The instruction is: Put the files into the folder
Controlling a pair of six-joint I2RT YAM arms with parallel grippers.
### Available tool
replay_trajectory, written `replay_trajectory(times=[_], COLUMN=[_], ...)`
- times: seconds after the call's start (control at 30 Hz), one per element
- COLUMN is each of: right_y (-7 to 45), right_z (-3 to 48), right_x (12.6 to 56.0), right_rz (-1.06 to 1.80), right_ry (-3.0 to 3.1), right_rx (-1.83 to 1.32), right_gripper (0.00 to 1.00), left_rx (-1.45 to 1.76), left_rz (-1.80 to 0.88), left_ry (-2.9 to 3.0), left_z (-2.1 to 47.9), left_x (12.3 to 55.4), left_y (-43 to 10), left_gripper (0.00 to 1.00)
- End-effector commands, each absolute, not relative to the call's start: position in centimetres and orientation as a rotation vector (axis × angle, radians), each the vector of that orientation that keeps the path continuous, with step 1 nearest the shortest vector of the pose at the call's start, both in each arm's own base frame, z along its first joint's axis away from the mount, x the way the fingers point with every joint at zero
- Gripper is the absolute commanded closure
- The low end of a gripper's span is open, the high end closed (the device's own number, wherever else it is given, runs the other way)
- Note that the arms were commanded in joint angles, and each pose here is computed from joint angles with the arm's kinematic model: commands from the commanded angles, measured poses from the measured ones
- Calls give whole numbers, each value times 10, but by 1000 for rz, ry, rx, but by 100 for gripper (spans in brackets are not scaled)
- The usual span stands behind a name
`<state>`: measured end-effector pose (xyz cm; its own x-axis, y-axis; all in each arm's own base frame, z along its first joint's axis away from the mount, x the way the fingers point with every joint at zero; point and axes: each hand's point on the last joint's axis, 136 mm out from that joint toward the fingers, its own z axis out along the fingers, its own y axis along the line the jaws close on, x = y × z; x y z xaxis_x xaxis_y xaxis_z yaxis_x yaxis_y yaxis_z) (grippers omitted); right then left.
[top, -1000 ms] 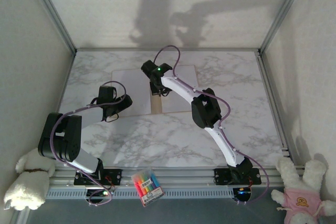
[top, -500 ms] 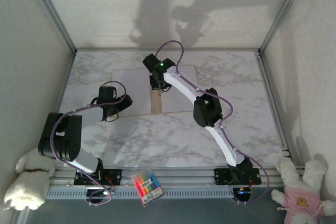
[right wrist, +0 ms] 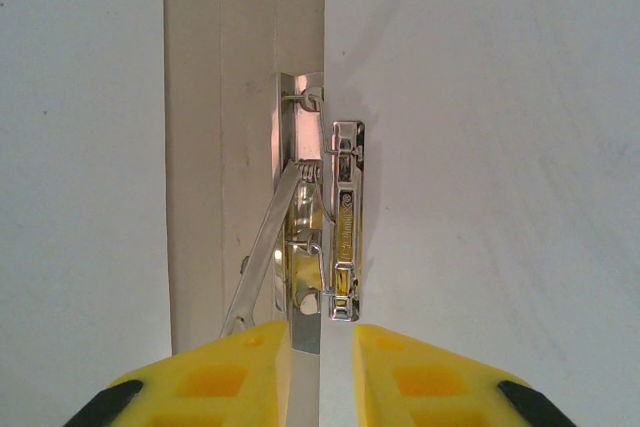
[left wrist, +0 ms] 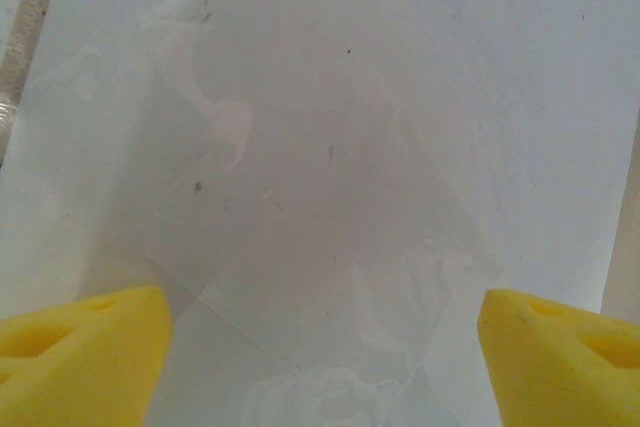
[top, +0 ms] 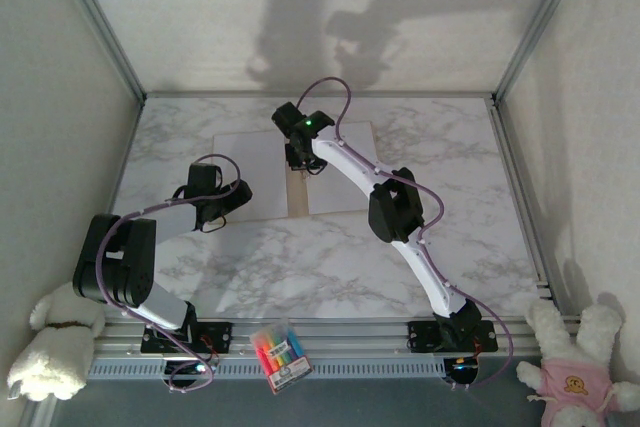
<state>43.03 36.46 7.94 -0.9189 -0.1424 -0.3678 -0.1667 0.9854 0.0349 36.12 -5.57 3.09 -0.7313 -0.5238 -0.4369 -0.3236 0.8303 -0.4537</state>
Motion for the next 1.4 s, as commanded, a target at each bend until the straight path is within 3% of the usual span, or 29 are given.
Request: replay_trajectory(times=[0.0,1.37], right_y=[368,373], right_z=[127,81], right_x=[429,423], right_rz=[170,139], right_ry=[2690,2776], right_rx=[-188,-189], right_gripper=[77,75], left_rx=[-667,-664], left_rz=[-448,-438], left_ry=[2553,2558], left_z=[3,2], left_x=[341,339], left_y=[-54,-53], left_gripper=[18,17])
